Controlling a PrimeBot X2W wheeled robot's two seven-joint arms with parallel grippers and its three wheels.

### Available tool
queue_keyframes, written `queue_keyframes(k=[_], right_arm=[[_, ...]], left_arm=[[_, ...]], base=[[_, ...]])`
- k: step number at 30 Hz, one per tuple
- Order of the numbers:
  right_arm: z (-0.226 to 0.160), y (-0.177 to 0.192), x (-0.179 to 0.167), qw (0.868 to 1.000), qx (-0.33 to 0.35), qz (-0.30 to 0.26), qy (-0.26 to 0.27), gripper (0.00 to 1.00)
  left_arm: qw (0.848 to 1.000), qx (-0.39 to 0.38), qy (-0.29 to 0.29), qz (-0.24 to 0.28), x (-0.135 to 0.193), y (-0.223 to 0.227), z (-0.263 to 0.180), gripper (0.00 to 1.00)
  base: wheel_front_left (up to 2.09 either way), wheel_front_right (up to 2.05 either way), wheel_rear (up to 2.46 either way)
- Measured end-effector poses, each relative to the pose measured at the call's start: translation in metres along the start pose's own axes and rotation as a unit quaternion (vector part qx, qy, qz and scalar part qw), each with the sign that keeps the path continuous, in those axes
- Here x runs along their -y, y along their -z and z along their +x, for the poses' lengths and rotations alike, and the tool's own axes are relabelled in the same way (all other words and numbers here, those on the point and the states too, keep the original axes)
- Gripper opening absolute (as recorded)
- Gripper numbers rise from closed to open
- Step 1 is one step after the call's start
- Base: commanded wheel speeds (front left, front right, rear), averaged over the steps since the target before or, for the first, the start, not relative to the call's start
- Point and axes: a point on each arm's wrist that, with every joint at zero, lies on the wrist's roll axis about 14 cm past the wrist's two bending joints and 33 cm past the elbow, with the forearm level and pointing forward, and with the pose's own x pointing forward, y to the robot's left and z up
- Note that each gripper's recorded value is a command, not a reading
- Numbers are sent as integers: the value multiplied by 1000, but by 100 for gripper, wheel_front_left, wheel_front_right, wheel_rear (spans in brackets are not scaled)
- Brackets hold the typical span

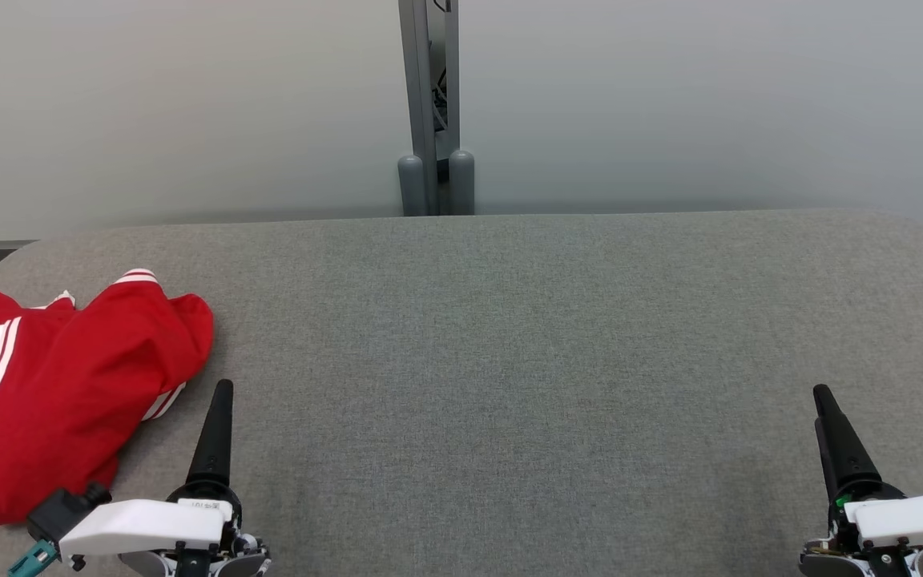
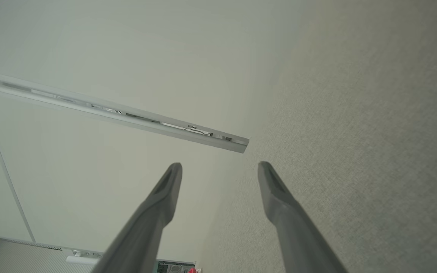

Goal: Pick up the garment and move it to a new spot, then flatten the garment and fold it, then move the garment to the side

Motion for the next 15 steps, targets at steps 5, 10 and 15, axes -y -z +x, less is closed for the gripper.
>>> queue_keyframes(k=[5,10,15], right_arm=[[0,1,-5,999,0,-47,-7,100],[-1,4,-11,994,-1,-111,-16,100],[-2,12,-19,984,-7,-176,-31,100]], left_arm=[[999,4,11,48,7,-1,0,100],[993,13,21,113,12,-4,-3,100],[985,20,33,170,20,-6,-4,100]], base=[[0,0,0],[0,0,0],[0,0,0]])
